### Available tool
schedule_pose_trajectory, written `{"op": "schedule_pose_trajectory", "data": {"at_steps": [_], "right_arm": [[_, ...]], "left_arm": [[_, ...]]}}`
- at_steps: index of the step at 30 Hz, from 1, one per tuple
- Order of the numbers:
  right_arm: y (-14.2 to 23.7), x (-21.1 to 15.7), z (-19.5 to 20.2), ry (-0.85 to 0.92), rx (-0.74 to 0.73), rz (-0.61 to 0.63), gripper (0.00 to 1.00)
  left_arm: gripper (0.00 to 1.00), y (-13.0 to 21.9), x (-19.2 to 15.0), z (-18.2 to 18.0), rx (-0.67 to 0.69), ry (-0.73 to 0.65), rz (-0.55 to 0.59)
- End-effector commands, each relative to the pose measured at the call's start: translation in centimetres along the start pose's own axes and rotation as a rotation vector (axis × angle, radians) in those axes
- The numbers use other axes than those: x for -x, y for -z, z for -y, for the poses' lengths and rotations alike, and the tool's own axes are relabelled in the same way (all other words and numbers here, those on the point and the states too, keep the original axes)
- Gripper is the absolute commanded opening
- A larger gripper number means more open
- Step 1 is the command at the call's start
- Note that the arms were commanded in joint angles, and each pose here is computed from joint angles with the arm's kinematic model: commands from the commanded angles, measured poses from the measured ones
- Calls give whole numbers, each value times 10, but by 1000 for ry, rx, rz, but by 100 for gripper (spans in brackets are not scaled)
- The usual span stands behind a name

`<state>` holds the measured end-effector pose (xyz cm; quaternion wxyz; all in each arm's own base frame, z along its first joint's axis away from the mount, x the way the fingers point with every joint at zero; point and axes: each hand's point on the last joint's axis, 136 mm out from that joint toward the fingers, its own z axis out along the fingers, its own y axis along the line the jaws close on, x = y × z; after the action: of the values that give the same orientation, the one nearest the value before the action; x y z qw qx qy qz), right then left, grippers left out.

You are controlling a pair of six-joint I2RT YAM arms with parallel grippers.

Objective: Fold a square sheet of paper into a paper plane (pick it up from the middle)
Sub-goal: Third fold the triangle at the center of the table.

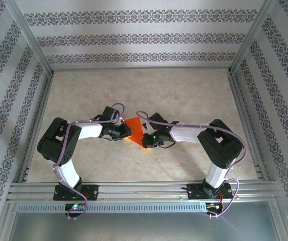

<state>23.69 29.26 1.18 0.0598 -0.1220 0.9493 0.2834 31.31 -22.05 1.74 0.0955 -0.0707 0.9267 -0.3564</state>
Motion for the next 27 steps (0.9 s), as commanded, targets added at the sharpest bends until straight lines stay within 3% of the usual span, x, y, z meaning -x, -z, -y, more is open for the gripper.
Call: {"op": "schedule_pose_trajectory", "data": {"at_steps": [1, 8, 14, 20, 27], "right_arm": [[-10, -71, 66, -105, -255, -226, 2], [-10, -72, 67, -119, -256, -231, 2], [-10, -71, 65, -133, -250, -228, 1], [-13, -72, 64, -153, -240, -235, 1], [-14, -75, 65, -159, -246, -248, 0]], "left_arm": [[15, 7, 15, -50, 126, 21, 106], [18, 36, 35, -31, 123, -37, 197], [18, 66, 42, 10, 63, -55, 281], [17, 50, 12, 47, -29, -35, 255], [10, 10, -18, 58, -58, 15, 150]]}}
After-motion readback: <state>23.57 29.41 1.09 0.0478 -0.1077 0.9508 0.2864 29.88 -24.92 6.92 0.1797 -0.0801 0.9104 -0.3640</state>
